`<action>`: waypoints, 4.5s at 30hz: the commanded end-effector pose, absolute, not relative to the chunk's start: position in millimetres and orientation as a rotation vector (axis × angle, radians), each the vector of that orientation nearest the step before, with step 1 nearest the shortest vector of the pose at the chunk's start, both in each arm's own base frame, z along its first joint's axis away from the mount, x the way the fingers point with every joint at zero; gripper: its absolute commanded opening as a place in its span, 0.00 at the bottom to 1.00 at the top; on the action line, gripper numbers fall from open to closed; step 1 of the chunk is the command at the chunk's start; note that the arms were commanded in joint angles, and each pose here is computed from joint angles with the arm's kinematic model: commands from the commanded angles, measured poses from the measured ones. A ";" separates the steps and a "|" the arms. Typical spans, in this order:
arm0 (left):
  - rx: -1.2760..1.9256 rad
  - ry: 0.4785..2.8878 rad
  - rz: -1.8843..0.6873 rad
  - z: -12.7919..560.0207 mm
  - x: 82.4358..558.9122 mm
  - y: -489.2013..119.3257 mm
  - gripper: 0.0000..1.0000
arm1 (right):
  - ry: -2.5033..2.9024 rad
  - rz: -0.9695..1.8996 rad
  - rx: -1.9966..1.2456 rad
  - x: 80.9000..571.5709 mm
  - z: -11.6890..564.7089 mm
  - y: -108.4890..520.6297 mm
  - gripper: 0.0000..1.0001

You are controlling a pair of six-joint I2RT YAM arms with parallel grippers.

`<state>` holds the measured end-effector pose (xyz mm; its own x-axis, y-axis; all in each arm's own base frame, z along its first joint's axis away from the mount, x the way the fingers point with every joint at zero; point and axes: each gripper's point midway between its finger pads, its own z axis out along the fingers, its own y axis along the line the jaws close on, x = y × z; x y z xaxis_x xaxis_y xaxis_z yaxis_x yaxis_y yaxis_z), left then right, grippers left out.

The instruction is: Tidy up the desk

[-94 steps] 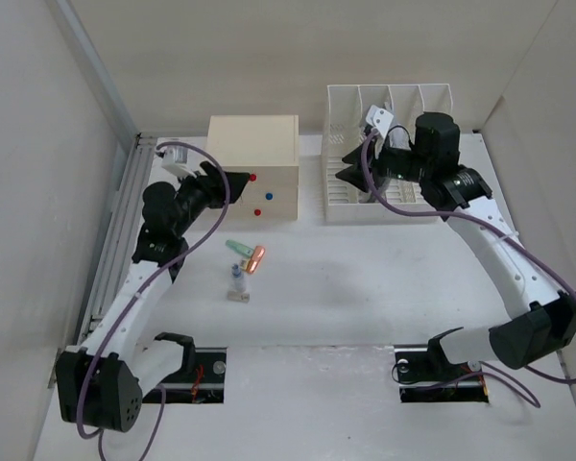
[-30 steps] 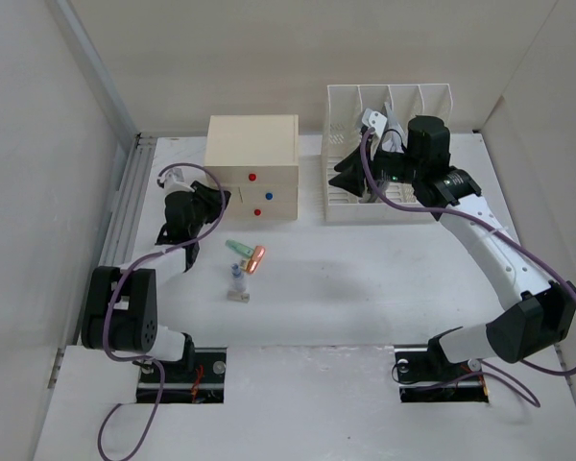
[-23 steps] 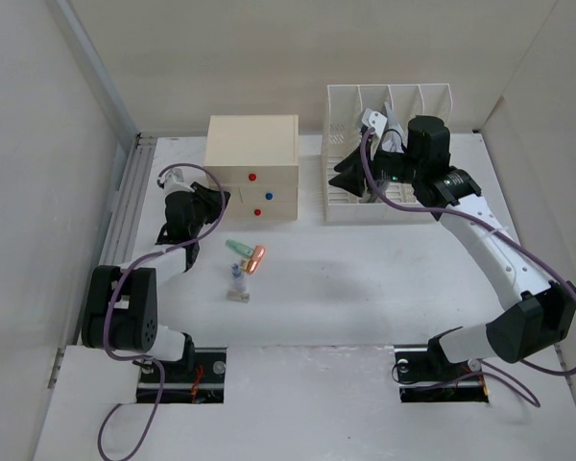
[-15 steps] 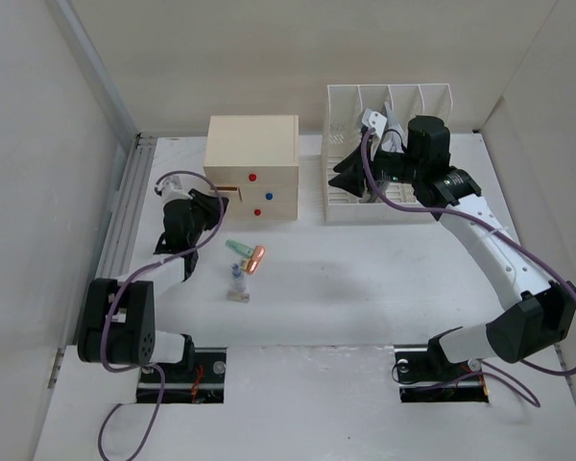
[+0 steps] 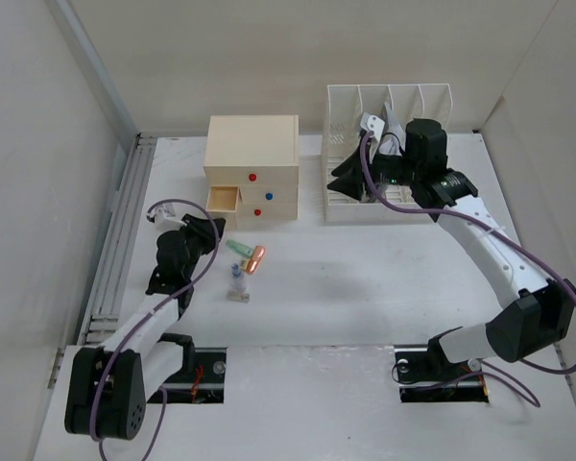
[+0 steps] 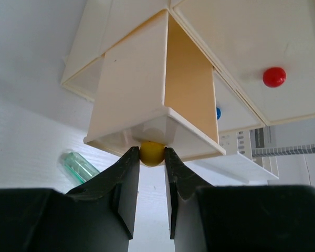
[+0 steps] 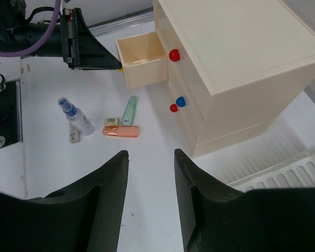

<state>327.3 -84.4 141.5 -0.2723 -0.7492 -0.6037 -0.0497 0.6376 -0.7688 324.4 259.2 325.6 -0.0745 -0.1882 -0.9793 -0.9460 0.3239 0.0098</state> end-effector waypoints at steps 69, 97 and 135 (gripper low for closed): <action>-0.495 1.400 -0.445 339.8 216.3 -18.2 0.92 | 1.362 1.120 -1.741 211.9 136.2 497.4 0.73; -0.505 1.369 -0.455 353.5 208.5 -15.6 0.92 | 1.440 1.079 -1.756 210.7 110.7 507.6 0.31; -0.601 1.246 -0.475 385.5 171.0 3.5 0.92 | 1.177 0.430 -1.532 310.7 303.8 521.3 0.10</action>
